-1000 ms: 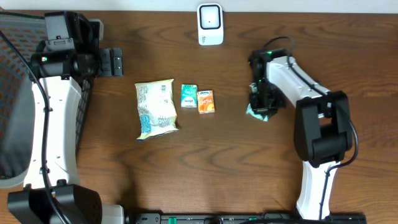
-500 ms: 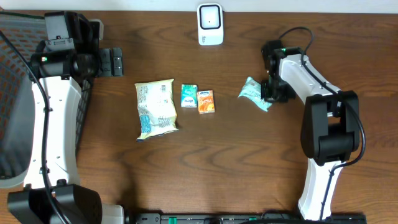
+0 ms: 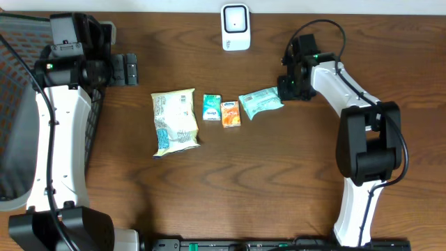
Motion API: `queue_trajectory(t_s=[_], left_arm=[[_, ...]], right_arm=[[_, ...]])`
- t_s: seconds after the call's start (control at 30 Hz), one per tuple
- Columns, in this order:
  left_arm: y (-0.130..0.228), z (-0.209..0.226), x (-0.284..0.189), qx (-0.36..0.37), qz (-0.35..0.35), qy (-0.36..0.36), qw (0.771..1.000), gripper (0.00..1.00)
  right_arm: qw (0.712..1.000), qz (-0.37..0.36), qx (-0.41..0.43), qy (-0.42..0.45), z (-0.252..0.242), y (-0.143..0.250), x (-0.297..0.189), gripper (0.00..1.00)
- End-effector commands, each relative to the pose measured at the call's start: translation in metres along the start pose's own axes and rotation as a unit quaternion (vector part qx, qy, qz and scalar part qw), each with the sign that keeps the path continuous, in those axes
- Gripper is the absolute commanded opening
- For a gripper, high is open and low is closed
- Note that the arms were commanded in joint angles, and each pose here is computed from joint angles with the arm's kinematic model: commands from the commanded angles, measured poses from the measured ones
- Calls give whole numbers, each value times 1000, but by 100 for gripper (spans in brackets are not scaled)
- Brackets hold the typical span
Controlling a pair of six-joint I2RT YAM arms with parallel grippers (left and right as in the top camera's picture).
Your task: Scan the item barcode
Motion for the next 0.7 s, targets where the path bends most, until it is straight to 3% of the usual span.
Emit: queue_trajectory(t_s=[0.0, 0.17, 0.67], left_arm=[[-3, 0, -2, 8, -4, -2, 1000, 98], [-3, 0, -2, 8, -4, -2, 1000, 98], [-3, 0, -2, 8, -4, -2, 1000, 98]], right_arm=[[994, -36, 16, -103, 4, -14, -28, 42], [982, -52, 49, -177, 0, -19, -42, 60], [968, -36, 42, -246, 22, -18, -13, 57]])
Point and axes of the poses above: each gripper's point midway between its finger pads, its own x axis out along the fingers, its own z axis along the line the jaws close on, y = z × x, the point moved 3 cm from there along -x, back along the fingers, and after that the axes turned 5 degrees about -x, right-handed, at the moved point
